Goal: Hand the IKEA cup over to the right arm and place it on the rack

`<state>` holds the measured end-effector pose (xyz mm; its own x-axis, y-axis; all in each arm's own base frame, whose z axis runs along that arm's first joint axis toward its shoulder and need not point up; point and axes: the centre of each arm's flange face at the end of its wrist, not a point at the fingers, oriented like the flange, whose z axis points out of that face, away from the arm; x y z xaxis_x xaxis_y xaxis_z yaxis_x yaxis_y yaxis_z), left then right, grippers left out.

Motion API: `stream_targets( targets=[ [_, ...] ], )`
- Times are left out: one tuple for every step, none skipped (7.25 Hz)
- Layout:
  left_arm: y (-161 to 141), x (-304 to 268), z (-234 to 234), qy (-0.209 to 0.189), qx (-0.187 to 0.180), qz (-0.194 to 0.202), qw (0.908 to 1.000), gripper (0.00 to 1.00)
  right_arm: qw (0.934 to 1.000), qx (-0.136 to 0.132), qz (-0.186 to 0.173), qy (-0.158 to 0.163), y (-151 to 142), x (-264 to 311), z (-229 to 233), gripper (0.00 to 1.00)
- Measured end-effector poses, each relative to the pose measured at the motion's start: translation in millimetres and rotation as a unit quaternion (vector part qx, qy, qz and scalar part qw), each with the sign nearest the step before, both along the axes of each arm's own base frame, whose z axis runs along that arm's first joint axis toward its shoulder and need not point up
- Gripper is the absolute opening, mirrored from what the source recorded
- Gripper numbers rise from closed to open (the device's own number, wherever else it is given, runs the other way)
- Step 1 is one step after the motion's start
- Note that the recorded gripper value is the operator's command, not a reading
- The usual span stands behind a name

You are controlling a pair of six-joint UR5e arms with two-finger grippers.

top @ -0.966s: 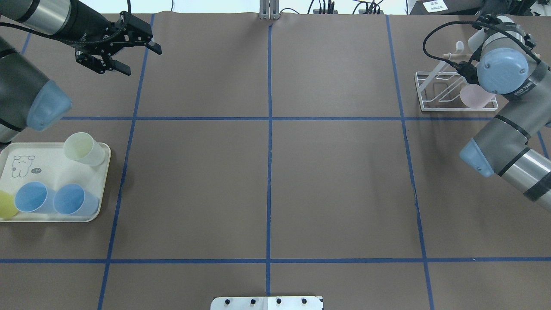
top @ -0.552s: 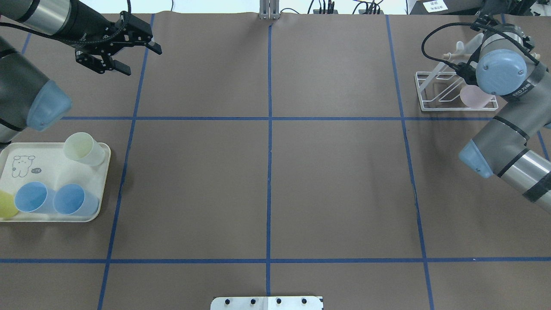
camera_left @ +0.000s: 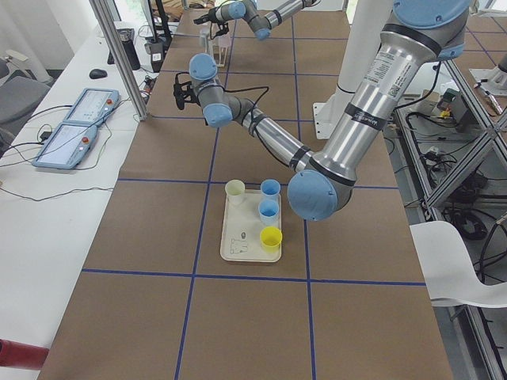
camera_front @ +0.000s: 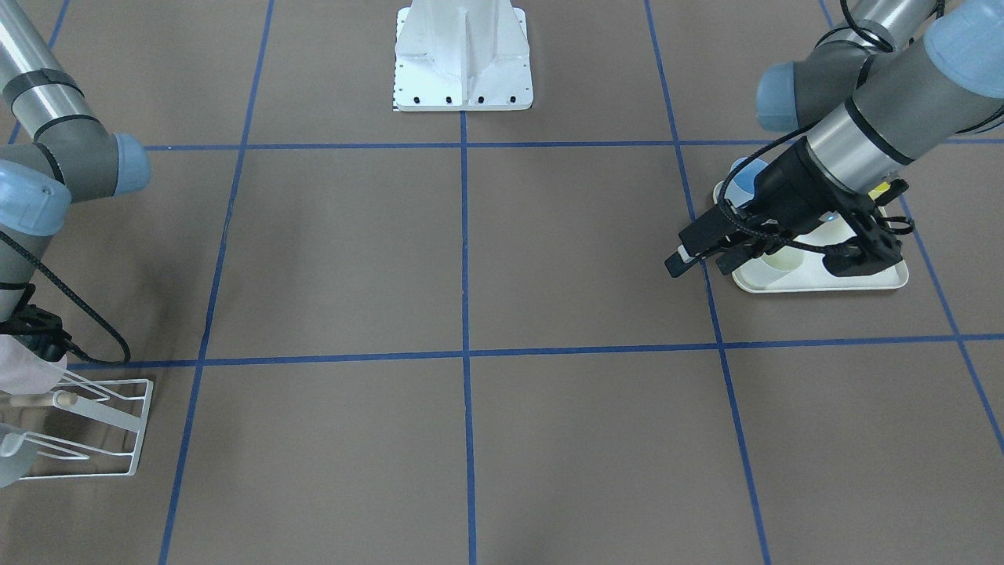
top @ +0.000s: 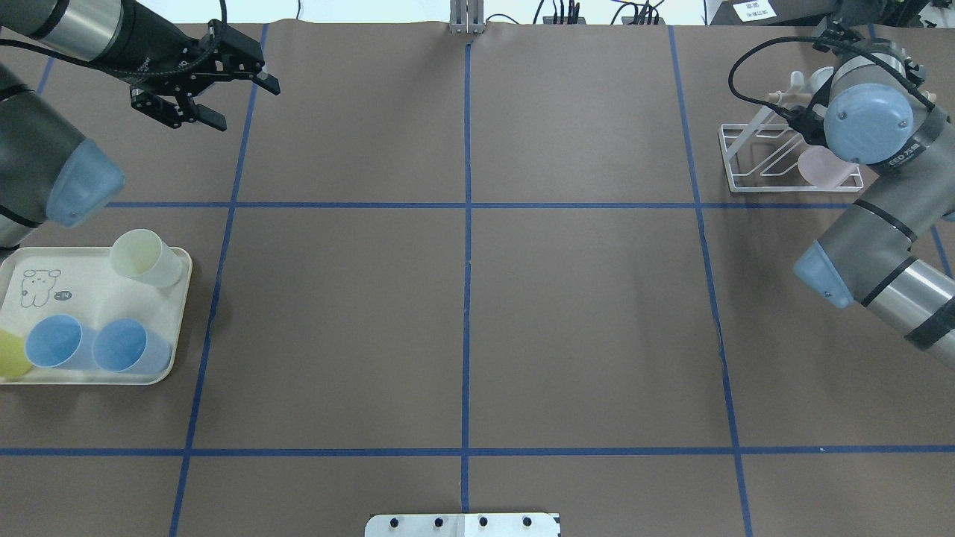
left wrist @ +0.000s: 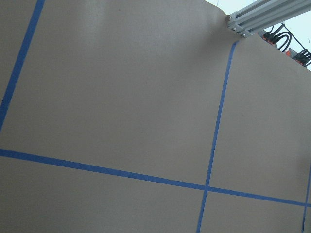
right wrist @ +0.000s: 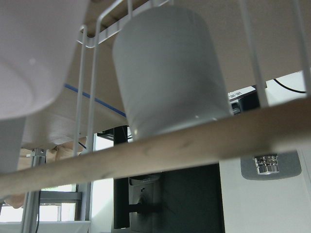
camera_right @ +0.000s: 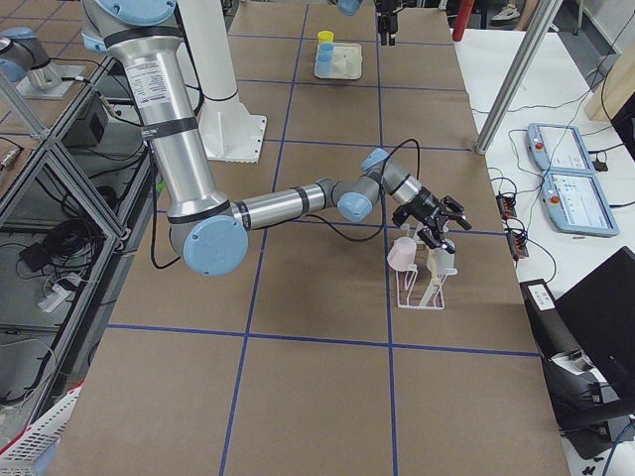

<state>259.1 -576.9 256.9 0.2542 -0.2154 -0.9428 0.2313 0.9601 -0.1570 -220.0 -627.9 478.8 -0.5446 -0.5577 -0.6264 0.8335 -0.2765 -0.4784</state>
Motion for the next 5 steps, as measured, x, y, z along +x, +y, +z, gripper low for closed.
stream_targets(
  targets=[
    [0, -1, -1, 0.000, 0.002, 0.000, 1.0000, 1.00, 0.9998, 0.010, 0.003, -0.017, 1, 1, -15, 0.99],
    [1, -4, 0, -0.001, 0.009, 0.000, 1.0000, 1.00, 0.9984, 0.018, 0.012, -0.053, 4, 1, -29, 0.99],
    [2, -10, 8, -0.008, 0.024, 0.003, 0.9997, 1.00, 0.9933, 0.020, 0.028, -0.110, 8, 0, -40, 0.99],
    [3, -20, 24, -0.021, 0.046, 0.006, 0.9987, 1.00, 0.9817, 0.017, 0.051, -0.183, 13, -1, -47, 0.99],
    [4, -36, 47, -0.038, 0.071, 0.010, 0.9967, 1.00, 0.9638, 0.009, 0.077, -0.255, 18, -3, -54, 0.99]
  ],
)
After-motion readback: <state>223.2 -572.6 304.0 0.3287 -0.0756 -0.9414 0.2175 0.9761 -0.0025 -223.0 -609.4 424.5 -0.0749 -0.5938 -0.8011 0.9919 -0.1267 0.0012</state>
